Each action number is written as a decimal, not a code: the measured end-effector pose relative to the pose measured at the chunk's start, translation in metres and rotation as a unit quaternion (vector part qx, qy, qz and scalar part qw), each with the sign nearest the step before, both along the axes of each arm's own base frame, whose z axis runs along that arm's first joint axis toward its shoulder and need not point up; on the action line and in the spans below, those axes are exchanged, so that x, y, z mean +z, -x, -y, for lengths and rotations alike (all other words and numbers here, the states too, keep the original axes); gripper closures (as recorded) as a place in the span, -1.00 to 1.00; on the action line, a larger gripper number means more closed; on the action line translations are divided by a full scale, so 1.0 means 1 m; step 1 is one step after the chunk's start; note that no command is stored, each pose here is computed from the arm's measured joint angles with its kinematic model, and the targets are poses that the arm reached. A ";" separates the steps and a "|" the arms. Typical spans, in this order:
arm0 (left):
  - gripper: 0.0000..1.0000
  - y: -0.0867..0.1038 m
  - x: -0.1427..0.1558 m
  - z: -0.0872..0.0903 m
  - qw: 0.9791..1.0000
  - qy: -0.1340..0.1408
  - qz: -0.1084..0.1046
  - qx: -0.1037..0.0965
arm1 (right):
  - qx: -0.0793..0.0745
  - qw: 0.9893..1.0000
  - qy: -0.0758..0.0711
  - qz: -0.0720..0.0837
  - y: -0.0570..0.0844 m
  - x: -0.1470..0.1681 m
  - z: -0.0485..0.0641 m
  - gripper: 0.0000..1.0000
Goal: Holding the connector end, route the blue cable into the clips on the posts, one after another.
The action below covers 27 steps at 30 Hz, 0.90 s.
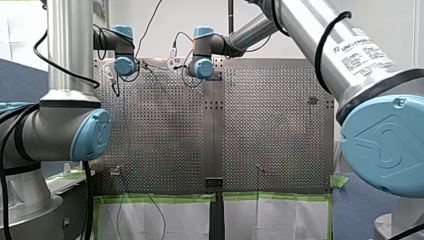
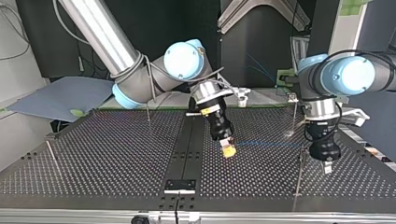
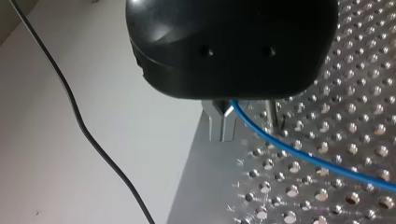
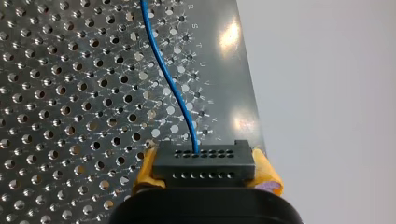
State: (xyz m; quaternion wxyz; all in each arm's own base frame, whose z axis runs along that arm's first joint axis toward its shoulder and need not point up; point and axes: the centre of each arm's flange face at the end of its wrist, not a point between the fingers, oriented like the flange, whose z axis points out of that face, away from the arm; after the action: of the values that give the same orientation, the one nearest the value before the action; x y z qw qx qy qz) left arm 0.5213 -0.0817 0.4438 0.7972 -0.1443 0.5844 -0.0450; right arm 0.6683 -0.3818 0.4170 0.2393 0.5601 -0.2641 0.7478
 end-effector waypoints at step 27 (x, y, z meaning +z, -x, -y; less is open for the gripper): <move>1.00 -0.056 0.001 -0.032 0.998 0.038 0.024 -0.038 | -0.002 1.000 0.010 0.003 -0.006 -0.009 0.057 1.00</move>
State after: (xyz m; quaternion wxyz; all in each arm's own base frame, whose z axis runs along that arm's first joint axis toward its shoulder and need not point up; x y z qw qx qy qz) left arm 0.5769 -0.0499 0.4449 0.8024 -0.1515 0.5683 -0.1011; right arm 0.6743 -0.4391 0.4085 0.2459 0.5549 -0.2589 0.7514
